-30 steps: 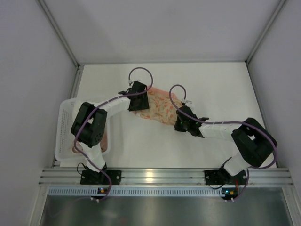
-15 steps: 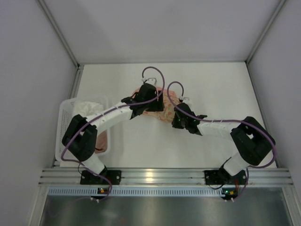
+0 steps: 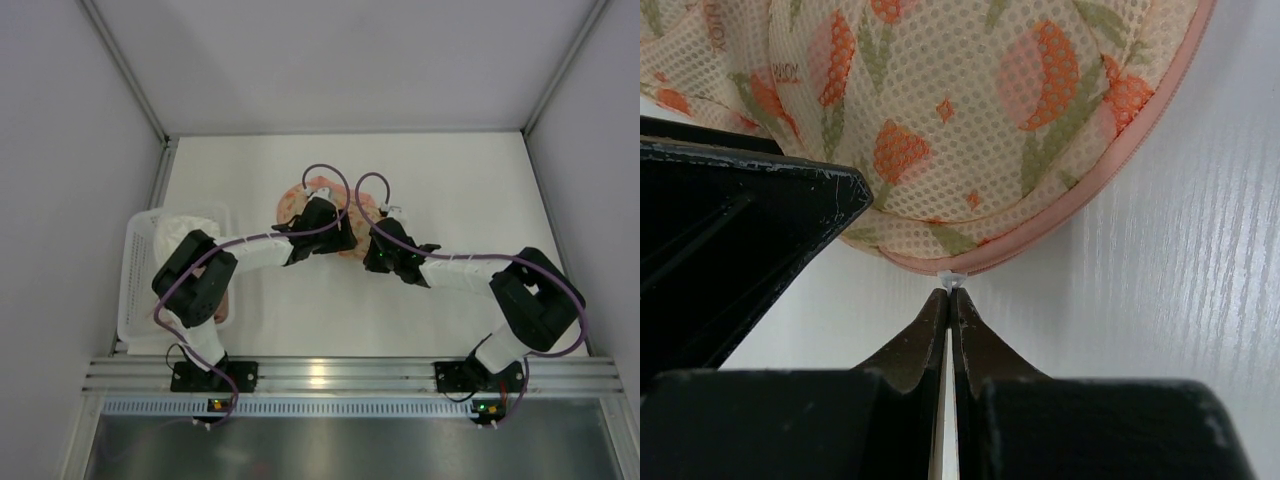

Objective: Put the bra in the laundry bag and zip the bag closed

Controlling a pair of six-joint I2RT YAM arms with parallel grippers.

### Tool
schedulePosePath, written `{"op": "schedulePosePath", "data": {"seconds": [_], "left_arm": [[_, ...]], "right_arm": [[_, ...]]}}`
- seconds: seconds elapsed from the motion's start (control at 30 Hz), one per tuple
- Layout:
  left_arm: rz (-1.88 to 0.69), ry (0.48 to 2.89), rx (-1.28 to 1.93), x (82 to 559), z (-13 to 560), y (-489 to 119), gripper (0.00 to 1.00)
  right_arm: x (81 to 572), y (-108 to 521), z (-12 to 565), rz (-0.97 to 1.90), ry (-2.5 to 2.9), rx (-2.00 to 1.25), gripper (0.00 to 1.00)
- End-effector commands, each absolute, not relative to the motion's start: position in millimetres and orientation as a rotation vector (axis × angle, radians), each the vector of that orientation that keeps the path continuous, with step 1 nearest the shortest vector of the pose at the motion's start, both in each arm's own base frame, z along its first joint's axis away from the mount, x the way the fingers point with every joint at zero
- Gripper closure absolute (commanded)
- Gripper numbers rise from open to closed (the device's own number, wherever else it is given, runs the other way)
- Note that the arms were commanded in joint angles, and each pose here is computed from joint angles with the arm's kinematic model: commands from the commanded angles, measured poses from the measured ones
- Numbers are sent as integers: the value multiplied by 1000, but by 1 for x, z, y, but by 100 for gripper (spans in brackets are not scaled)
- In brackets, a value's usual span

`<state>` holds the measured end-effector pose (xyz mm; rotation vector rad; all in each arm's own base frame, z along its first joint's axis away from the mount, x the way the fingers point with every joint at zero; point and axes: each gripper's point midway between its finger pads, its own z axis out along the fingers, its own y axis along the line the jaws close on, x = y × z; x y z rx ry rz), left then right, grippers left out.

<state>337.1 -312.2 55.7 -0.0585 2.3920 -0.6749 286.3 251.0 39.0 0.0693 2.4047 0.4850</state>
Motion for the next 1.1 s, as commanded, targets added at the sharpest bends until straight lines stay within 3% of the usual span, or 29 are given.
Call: {"op": "schedulePosePath", "data": {"seconds": [0.0,0.63,1.07], "left_arm": [[-808,2276,-81,349,83,-332,29],[-870,2192,-128,346,116,-337,28],[-830,2338,-161,340,53,-349,29]], "right_arm": [[292,260,44,524,2377,53,100],[293,263,41,522,2389,53,100],[294,263,38,509,2402,50,100]]}}
